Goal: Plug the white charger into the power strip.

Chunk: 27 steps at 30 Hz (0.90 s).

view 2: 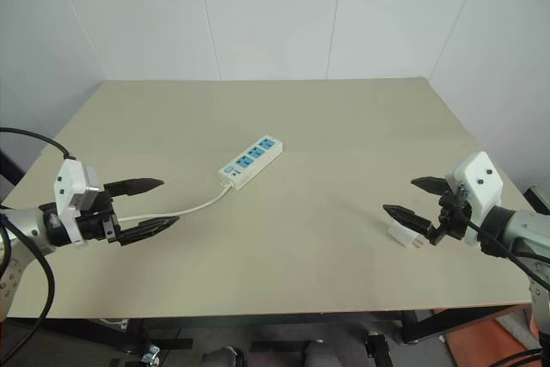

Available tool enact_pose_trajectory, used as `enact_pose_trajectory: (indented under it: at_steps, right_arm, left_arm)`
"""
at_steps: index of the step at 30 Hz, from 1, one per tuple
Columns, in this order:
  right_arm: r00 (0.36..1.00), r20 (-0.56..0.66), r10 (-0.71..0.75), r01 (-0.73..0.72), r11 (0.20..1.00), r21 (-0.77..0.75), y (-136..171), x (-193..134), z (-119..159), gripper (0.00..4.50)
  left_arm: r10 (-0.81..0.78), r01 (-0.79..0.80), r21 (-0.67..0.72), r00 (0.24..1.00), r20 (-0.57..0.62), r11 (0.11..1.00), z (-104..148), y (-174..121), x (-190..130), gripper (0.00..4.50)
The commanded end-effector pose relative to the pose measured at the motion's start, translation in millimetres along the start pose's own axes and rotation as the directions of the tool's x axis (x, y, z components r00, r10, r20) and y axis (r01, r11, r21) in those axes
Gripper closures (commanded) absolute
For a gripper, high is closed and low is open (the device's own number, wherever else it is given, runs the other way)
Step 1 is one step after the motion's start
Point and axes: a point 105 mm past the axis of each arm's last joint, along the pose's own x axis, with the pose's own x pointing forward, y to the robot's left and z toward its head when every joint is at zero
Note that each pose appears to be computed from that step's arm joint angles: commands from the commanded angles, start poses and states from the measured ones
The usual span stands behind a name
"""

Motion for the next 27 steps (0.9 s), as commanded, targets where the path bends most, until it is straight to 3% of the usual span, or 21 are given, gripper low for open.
enact_pose_trajectory:
  at_steps: [1, 14, 20, 27]
  right_arm:
    - [0.999, 0.038, -0.008, 0.011, 0.998, -0.061, -1.0, -5.7, 14.4, 0.00]
    - [1.000, 0.012, 0.000, 0.001, 0.997, -0.074, -0.6, -3.5, 10.0, 0.00]
    - [0.999, 0.041, 0.016, -0.013, 0.997, -0.082, 2.2, 7.3, 17.1, 0.00]
    - [0.988, 0.076, 0.132, -0.119, 0.981, -0.155, 10.9, 31.9, 38.5, 0.00]
  left_arm:
    - [-0.019, 0.018, 0.029, 0.999, 0.035, 0.999, 9.8, -3.3, 2.7, 0.02]
    - [-0.017, 0.016, 0.019, 0.999, 0.036, 1.000, 7.1, -4.9, 2.6, 0.02]
    - [0.239, -0.243, 0.052, 0.968, 0.070, 0.969, 9.8, 38.8, 18.7, 0.02]
    - [0.311, -0.316, 0.023, 0.942, 0.125, 0.948, 15.8, 66.8, 57.1, 0.02]
